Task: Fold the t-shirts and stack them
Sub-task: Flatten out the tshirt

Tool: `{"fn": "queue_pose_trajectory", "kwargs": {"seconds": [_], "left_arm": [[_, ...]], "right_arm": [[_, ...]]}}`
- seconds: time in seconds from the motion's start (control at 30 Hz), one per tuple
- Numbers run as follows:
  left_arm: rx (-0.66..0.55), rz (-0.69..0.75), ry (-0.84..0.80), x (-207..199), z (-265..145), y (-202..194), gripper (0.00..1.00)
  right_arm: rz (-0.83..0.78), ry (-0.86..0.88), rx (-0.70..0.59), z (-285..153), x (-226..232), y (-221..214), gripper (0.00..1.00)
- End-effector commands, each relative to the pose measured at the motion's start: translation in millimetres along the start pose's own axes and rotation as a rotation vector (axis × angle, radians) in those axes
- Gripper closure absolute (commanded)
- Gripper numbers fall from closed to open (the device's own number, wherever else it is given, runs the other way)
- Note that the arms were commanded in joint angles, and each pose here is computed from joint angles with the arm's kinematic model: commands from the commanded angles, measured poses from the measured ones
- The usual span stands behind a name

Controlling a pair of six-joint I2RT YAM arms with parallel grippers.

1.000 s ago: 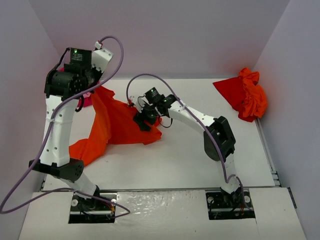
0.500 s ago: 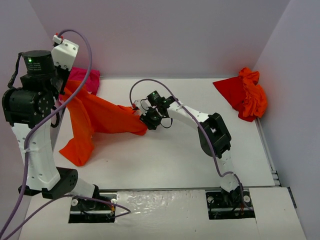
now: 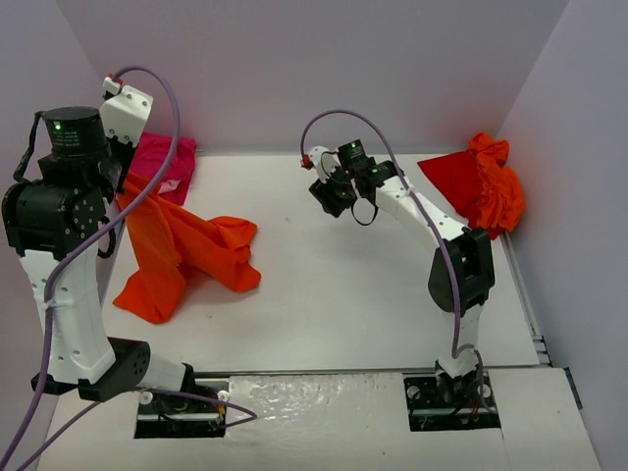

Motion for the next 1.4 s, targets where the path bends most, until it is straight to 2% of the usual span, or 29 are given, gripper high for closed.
{"fn": "queue_pose_trajectory", "kwargs": {"seconds": [0.0, 0.3, 0.6, 1.1, 1.17, 1.2, 1.23, 1.27, 1.37], "left_arm": [[-0.046, -0.036, 0.018, 3, -1, 6, 1.0], [-0.003, -0.035, -0.002, -7, 14, -2, 1.0], [0.03, -0.034, -0.04, -18, 18, -15, 1.0], [0.083, -0.026, -0.11, -33, 11, -46, 1.0], [0.091, -0.019, -0.108, -33, 11, -51, 1.0], [0.095, -0.016, -0.107, -34, 12, -53, 1.0], [0.099, -0.013, -0.108, -34, 12, -55, 1.0], [0.103, -0.01, -0.111, -35, 13, -57, 1.0], [0.107, -0.007, -0.117, -37, 13, -59, 1.0]], "right_arm": [[-0.026, 0.066, -0.127, -12, 24, 42, 0.48], [-0.192, 0.249, -0.218, -5, 126, 101, 0.46], [-0.242, 0.351, -0.166, 44, 186, 107, 0.52], [-0.24, 0.398, -0.076, 118, 222, 91, 0.51], [-0.235, 0.388, -0.052, 127, 223, 87, 0.65], [-0.234, 0.381, -0.031, 131, 224, 82, 0.76], [-0.241, 0.376, -0.007, 134, 224, 75, 0.9], [-0.249, 0.376, 0.019, 135, 225, 66, 1.0], [-0.274, 0.328, 0.122, 133, 220, 34, 1.0]]}}
Point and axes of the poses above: each gripper's point midway between its finger pads, its own z axis out along the fingers, its own x axis along the line the jaws close on, y = z × x, the point moved 3 cm from there along -z, back along the fingers, and after that the axes turned 11 degrees about -z, right-handed, at the moved point
